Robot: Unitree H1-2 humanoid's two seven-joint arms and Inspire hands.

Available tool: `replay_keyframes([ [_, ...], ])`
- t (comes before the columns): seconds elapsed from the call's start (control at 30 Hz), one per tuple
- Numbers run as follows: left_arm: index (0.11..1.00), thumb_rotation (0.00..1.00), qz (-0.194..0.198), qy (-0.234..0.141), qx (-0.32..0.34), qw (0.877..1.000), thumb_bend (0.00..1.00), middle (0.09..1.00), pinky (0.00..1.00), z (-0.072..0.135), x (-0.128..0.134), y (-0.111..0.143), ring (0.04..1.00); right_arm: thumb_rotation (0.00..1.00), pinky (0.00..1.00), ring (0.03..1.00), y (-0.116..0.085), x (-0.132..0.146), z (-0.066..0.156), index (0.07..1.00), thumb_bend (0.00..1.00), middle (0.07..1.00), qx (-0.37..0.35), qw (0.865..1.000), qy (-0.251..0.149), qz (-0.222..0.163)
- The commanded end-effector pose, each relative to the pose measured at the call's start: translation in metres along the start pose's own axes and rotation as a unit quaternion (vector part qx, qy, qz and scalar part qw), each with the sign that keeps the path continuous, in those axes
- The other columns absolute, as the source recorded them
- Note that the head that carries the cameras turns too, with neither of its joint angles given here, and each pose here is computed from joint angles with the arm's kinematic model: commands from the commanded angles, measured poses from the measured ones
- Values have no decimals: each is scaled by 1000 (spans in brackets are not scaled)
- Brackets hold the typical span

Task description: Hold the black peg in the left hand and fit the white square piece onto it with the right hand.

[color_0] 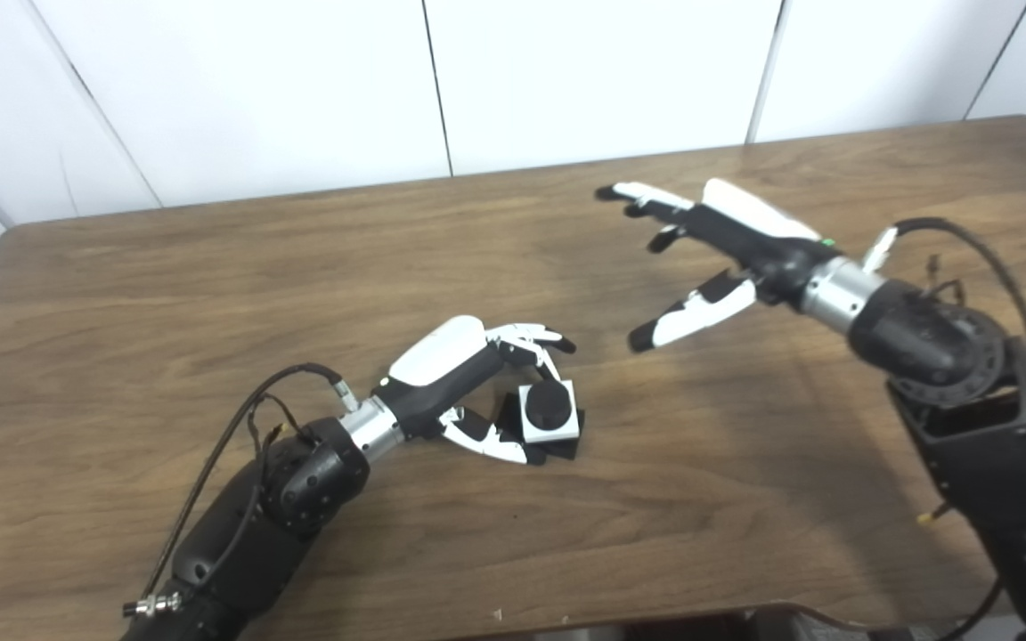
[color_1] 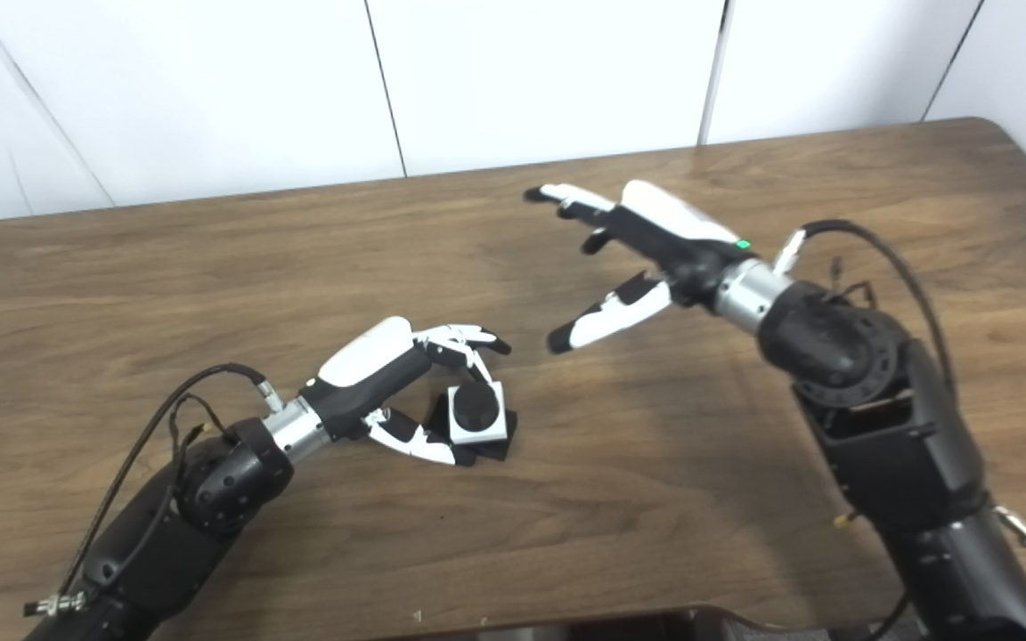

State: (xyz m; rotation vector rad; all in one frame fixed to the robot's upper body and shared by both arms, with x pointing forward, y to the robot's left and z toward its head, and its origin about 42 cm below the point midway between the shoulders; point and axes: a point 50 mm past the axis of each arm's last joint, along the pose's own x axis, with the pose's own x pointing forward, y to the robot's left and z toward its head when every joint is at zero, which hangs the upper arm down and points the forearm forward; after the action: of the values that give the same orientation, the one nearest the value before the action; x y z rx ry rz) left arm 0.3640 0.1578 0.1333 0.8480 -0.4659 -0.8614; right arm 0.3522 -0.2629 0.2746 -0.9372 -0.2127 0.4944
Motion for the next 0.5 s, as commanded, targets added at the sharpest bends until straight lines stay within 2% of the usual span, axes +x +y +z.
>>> replay_keyframes([
  [0.0,492,78,-77,53,5,996,520,844,790,-19,-21,-24,879,396,758,918,-19,-4,8,944,934,958,-11,999,-14,-38],
  [0.33,492,73,-71,50,7,996,521,844,791,-22,-23,-22,879,365,789,914,-13,-20,-4,937,951,942,15,999,11,-48],
  [0.4,492,74,-72,51,7,996,521,845,796,-22,-23,-22,879,365,784,902,-7,-22,-6,933,950,936,24,998,16,-55],
  [0.47,492,74,-74,56,8,996,521,850,803,-23,-23,-22,883,339,794,891,3,-26,-10,913,930,919,45,995,22,-85],
])
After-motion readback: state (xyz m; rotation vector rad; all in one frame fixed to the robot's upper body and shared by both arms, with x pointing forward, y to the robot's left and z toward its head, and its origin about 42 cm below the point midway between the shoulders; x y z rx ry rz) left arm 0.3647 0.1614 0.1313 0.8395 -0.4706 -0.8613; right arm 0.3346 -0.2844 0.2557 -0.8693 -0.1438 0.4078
